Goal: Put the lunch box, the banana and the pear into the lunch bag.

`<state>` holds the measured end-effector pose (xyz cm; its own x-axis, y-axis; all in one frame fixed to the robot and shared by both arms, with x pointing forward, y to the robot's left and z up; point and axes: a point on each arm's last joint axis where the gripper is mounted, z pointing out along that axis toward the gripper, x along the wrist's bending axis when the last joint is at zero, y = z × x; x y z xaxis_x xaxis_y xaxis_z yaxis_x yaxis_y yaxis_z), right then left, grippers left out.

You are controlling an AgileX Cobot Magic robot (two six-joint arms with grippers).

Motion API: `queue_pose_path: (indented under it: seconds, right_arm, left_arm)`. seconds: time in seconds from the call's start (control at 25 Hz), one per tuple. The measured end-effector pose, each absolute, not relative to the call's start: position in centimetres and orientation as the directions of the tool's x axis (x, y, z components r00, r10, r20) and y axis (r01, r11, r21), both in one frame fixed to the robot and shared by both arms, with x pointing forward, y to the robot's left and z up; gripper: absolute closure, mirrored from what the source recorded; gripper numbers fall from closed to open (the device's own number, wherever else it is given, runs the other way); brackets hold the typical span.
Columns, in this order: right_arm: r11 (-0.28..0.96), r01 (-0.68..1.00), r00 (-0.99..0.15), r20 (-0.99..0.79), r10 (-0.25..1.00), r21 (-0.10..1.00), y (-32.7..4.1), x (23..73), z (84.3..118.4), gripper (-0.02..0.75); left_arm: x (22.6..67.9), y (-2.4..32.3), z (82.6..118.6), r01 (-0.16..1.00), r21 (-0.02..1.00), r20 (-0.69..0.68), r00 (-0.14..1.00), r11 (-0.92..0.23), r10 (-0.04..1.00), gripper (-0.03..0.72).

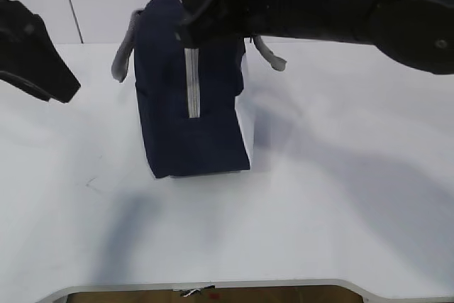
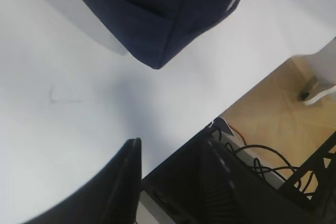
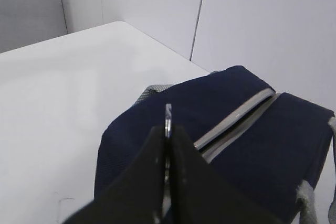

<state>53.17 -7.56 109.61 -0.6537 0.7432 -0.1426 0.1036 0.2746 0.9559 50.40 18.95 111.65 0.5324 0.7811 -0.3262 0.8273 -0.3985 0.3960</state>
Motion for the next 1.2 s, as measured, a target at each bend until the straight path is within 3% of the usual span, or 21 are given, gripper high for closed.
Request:
queue_pose_path:
  seconds: [0.24,0.4,0.76,0.84,1.04,1.2]
  right_arm:
    - [0.245,0.125,-0.646,-0.108,0.756,0.962,-7.4,53.5,109.9,0.721]
    - [0.223,0.143,-0.643,-0.080,0.762,0.964,-7.3,53.4,109.9,0.721]
    - [0.204,0.159,-0.639,-0.057,0.767,0.966,-7.3,53.4,109.9,0.721]
    - [0.204,0.159,-0.639,-0.057,0.767,0.966,-7.3,53.4,109.9,0.721]
    - [0.206,0.161,-0.639,-0.057,0.767,0.965,-7.3,53.4,109.9,0.721]
    - [0.215,0.158,-0.641,-0.066,0.765,0.964,-7.3,53.4,109.8,0.721]
  left_arm:
    - [51.2,18.0,111.1,0.801,0.484,-0.309,0.532,-0.352,0.788,0.293]
    - [52.2,16.9,111.2,0.753,0.573,-0.304,0.562,-0.324,0.769,0.281]
    - [54.8,13.5,107.7,0.716,0.611,-0.287,0.597,-0.337,0.749,0.280]
    - [55.1,13.1,107.5,0.708,0.624,-0.280,0.597,-0.330,0.752,0.325]
    - [55.4,13.0,107.1,0.685,0.636,-0.244,0.615,-0.355,0.749,0.626]
    - [55.2,13.3,106.8,0.660,0.611,-0.177,0.651,-0.437,0.738,0.677]
